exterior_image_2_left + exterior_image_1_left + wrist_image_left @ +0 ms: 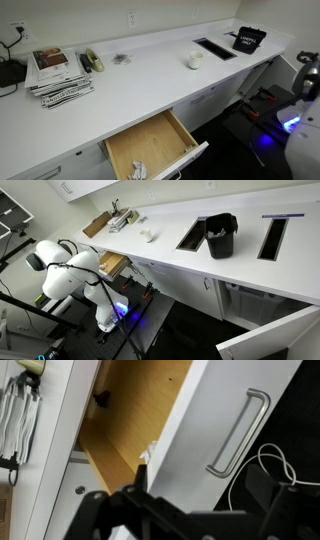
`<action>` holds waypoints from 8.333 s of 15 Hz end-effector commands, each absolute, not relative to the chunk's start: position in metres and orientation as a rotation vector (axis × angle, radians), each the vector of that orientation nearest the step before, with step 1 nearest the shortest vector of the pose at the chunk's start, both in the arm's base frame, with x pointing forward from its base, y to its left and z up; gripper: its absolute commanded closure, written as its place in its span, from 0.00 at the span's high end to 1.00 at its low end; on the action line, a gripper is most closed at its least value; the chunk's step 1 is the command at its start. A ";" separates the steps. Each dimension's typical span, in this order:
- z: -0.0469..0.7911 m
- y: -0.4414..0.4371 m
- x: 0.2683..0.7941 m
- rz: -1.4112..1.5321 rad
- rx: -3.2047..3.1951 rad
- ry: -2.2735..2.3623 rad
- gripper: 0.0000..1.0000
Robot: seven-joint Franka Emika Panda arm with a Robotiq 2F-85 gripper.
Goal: Open the second drawer from the right, take the paper out of the drawer and place it in the black bin on the counter then close the drawer
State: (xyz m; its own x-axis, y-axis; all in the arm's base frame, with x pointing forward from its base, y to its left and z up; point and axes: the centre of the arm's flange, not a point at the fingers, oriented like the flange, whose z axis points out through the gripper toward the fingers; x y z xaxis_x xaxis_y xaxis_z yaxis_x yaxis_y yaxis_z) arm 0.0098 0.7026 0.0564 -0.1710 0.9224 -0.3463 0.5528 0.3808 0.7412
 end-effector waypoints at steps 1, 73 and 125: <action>0.118 0.673 0.048 0.511 1.211 2.032 1.00; 0.042 0.709 0.303 0.400 2.593 2.209 0.13; 0.314 0.387 0.278 0.744 2.638 0.503 0.01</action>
State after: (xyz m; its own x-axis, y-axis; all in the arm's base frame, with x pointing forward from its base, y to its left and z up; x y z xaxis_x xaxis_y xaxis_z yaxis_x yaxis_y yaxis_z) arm 0.2682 0.4082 0.2996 0.7632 0.4480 0.4656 0.2385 -0.8651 0.4414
